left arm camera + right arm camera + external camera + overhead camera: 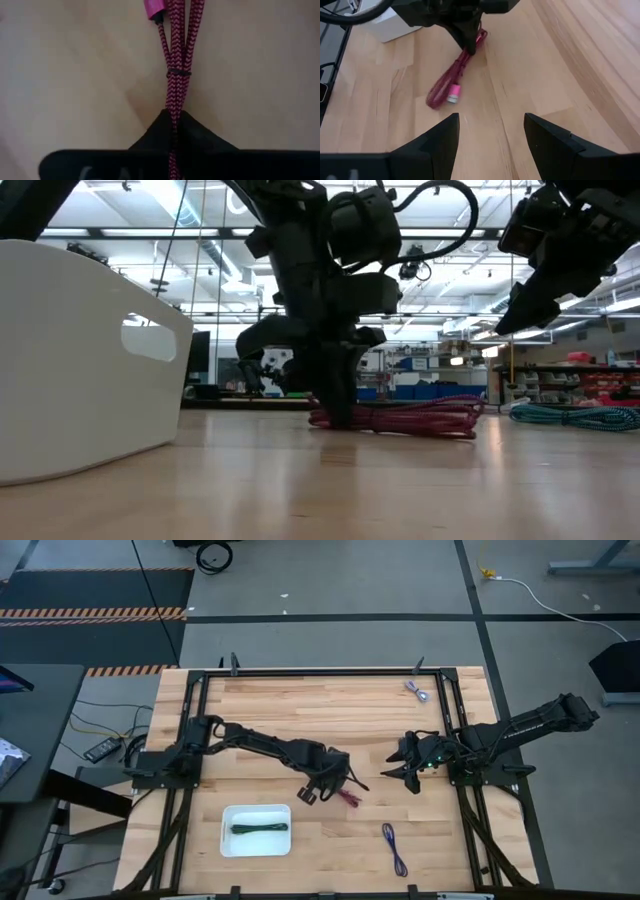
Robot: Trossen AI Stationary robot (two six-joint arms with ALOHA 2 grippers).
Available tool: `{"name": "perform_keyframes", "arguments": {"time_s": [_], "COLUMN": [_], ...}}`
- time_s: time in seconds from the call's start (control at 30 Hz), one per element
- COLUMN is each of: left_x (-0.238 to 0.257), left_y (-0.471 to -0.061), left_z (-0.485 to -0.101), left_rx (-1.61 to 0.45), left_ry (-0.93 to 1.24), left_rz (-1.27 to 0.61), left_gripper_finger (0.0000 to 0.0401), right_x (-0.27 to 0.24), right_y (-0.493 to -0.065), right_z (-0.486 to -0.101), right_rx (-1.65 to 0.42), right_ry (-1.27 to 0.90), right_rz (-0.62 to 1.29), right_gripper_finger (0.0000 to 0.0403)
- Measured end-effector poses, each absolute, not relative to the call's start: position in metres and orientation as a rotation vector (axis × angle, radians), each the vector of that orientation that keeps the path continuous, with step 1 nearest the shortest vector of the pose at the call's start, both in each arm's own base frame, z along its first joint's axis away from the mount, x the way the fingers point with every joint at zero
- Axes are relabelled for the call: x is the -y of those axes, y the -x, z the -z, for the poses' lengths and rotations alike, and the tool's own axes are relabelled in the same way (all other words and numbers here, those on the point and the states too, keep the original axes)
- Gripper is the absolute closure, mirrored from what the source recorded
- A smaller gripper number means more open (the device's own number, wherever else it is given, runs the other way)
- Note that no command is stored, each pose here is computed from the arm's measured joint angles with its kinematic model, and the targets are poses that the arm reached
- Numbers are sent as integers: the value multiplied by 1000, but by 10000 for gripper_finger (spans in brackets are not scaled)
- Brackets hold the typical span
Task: Pick and place USB-C Cables
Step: Put the pink charger cable into the white bin
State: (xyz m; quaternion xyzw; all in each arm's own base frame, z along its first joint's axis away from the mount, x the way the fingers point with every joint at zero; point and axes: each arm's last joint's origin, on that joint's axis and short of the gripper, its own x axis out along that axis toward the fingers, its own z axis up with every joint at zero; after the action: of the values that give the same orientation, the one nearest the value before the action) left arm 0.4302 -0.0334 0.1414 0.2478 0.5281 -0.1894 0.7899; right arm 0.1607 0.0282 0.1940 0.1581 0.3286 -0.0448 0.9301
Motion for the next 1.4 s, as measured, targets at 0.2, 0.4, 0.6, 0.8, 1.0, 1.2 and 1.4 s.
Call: {"name": "perform_keyframes", "arguments": {"time_s": [0.2,0.4,0.6,0.8,1.0,1.2,1.4], "left_x": [38,55,79,102,135,169,206], "left_y": [-434,-431,-424,-411,-387,-349,-306], "left_z": [-168,-212,-247,-260,-266,-289,-318], "left_rx": [-1223,-1323,-1354,-1414,-1473,-1460,-1334], "left_ry": [-610,-544,-456,-296,-187,-116,-53], "left_rz": [297,252,190,62,-87,-266,-282], "left_gripper_finger": [378,382,382,382,382,382,382], "right_x": [-28,-28,-28,-28,-27,-28,-34], "right_y": [-161,-160,-160,-160,-160,-161,-160], "right_z": [-194,-193,-193,-193,-194,-194,-194], "right_rx": [-674,-681,-684,-679,-671,-667,-680], "right_ry": [-324,-322,-322,-318,-310,-340,-337], "right_rz": [92,94,95,102,120,122,62], "right_gripper_finger": [173,173,173,173,173,173,173]}}
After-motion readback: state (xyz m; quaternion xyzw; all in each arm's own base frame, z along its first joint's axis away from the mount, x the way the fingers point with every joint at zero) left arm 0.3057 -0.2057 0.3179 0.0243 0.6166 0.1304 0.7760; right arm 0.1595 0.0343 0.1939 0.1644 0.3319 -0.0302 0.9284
